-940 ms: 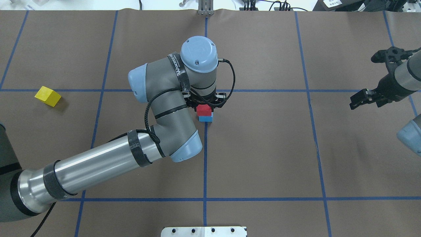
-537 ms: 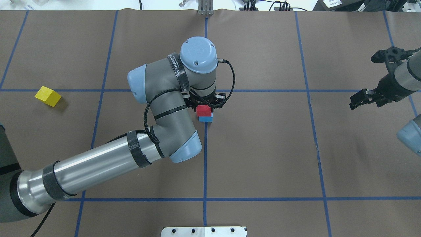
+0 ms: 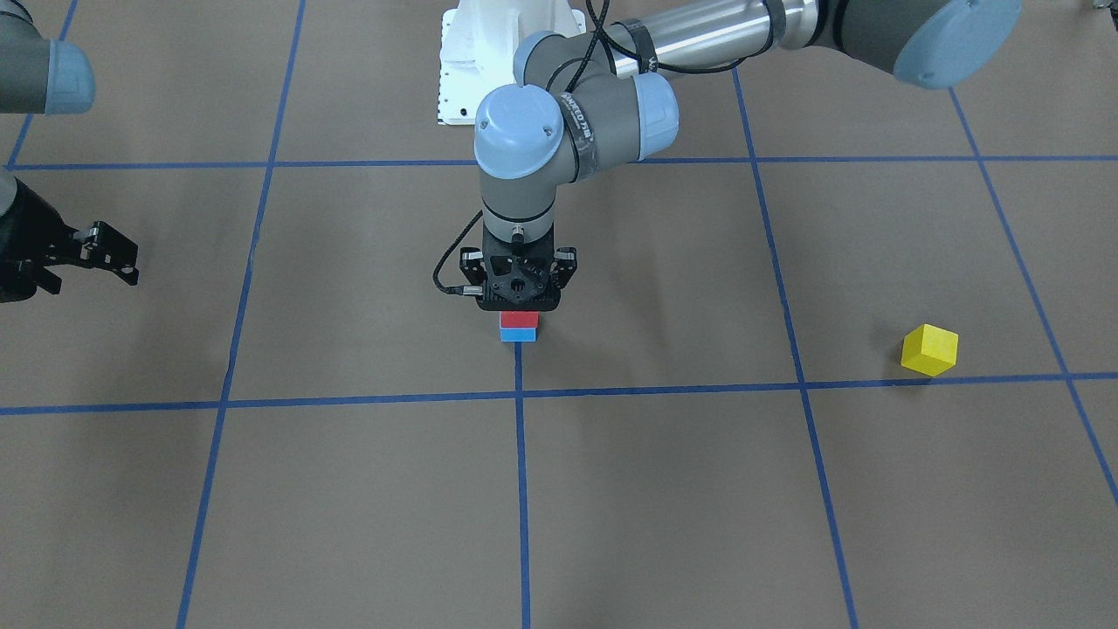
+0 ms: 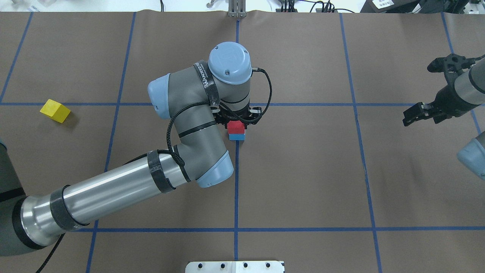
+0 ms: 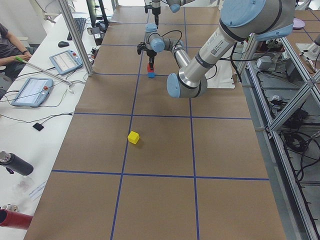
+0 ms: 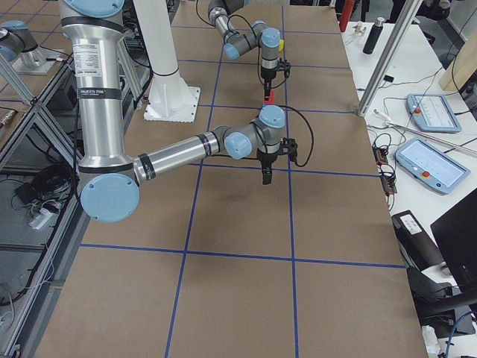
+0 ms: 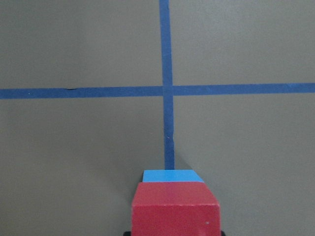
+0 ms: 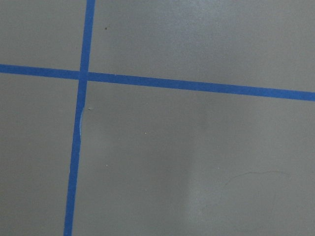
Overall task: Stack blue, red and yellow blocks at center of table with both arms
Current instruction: 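Lower the red cube onto the blue cube and open the left gripper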
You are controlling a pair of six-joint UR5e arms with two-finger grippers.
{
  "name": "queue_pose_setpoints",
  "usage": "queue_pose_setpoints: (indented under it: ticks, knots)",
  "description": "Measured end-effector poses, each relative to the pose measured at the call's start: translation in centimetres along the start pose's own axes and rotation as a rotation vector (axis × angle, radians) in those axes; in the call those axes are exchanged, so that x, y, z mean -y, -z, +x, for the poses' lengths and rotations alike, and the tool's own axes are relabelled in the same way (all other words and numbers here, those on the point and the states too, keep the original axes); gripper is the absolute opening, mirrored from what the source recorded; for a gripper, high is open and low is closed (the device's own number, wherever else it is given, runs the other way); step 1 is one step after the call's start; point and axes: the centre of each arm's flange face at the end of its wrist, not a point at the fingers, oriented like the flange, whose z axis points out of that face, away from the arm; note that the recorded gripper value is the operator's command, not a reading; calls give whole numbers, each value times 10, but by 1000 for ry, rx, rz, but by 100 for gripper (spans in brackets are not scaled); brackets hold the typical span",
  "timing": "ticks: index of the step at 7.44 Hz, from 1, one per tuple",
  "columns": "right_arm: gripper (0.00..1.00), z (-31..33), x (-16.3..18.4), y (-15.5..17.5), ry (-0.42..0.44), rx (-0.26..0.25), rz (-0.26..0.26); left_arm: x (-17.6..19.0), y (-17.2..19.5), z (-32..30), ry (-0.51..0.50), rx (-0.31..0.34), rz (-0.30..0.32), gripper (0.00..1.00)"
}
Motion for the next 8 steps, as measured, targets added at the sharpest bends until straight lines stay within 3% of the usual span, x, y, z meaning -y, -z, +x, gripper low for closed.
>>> queue_pose_setpoints:
  ticks: [4,5,6,7,8]
  knots:
    - [100,1,0,-2,-2,-2,-3,0,-1,0,0,1,-1,0]
    - [100,1,1,-2,-2,-2,-3,0,-1,0,0,1,-1,8]
    - [100,1,1,-2,-2,-2,-3,-1,-2,0,0,2,-2,41]
    - [100,1,1,-2,-2,-2,-3,-1,-2,1,-1,2,-3,60]
    - [100,1,1,-2,-2,-2,-3,-2,-3,1,-2,1,-3,94]
